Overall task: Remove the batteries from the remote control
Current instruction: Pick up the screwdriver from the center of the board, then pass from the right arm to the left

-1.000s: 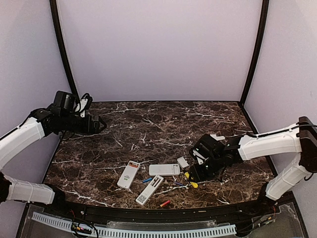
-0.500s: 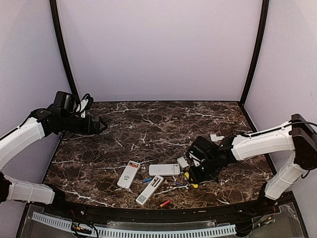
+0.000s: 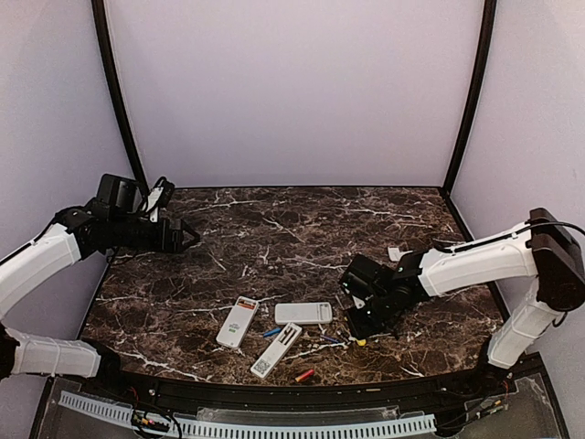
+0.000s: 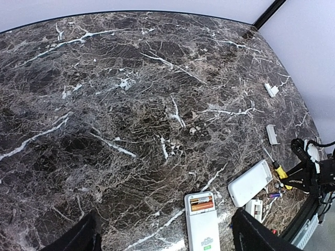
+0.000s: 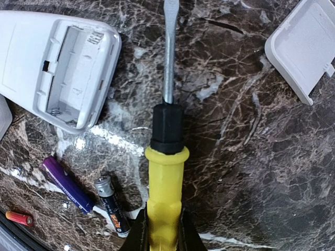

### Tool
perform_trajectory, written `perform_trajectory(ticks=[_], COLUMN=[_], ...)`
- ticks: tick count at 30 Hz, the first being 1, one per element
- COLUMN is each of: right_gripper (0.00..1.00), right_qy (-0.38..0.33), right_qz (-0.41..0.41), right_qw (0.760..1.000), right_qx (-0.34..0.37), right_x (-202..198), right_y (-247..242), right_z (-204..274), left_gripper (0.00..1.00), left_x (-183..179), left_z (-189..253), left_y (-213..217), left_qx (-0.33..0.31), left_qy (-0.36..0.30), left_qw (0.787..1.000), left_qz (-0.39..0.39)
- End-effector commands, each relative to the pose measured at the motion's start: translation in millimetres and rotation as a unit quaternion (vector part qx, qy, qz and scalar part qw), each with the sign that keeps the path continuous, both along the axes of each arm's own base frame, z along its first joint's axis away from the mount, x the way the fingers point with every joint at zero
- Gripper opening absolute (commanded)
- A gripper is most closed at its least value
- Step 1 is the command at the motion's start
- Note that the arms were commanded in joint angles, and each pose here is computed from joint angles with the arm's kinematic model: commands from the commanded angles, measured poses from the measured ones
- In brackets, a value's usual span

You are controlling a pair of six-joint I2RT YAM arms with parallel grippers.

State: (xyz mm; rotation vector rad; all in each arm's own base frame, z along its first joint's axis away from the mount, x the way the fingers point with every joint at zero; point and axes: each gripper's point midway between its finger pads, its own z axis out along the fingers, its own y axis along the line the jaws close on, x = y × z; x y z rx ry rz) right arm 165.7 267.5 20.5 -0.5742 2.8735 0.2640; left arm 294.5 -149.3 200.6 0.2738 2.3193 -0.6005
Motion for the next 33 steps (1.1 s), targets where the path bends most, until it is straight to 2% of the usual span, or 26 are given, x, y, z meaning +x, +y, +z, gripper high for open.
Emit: perform_trajectory(ticks=[1, 7, 8, 12, 16, 22, 29, 33], right_gripper=[0.0, 0.0, 0.0, 0.0, 0.0, 0.0, 0.0, 0.0], right_qy=[-0.014, -0.036, -0.064, -0.095, -0.116, -0.125, -0.157, -0.161], right_qz=[0.013, 0.047, 0.075, 0.133, 0.174, 0.222, 0.241, 0.254], right_qw=[1.0, 0.996, 0.986, 0.958, 0.932, 0.916, 0.916, 0.916], right_qx=[0.003, 0.068, 0.133, 0.235, 0.295, 0.311, 0.278, 0.264], right_x=[-2, -14, -15, -22, -23, -27, -20, -22], right_y=[2, 2, 14, 43, 67, 94, 120, 132], right_z=[15, 60, 93, 138, 166, 174, 172, 166], left_gripper=[0.82, 0.79, 0.79, 0.79, 0.78, 0.78, 0.79, 0.75], left_x=[-8, -28, -37, -55, -69, -85, -86, -85], left_z=[2, -5, -3, 9, 37, 56, 40, 38], left_y=[-8, -44, -64, -97, -123, -153, -174, -180], left_qx=[-0.041, -0.119, -0.138, -0.183, -0.244, -0.298, -0.284, -0.292], left_qy=[0.002, 0.02, 0.025, 0.038, 0.025, 0.045, 0.074, 0.085], left_qw=[0.999, 0.993, 0.99, 0.981, 0.966, 0.946, 0.949, 0.945], left_qz=[-0.007, -0.016, -0.028, -0.054, -0.08, -0.116, -0.119, -0.12])
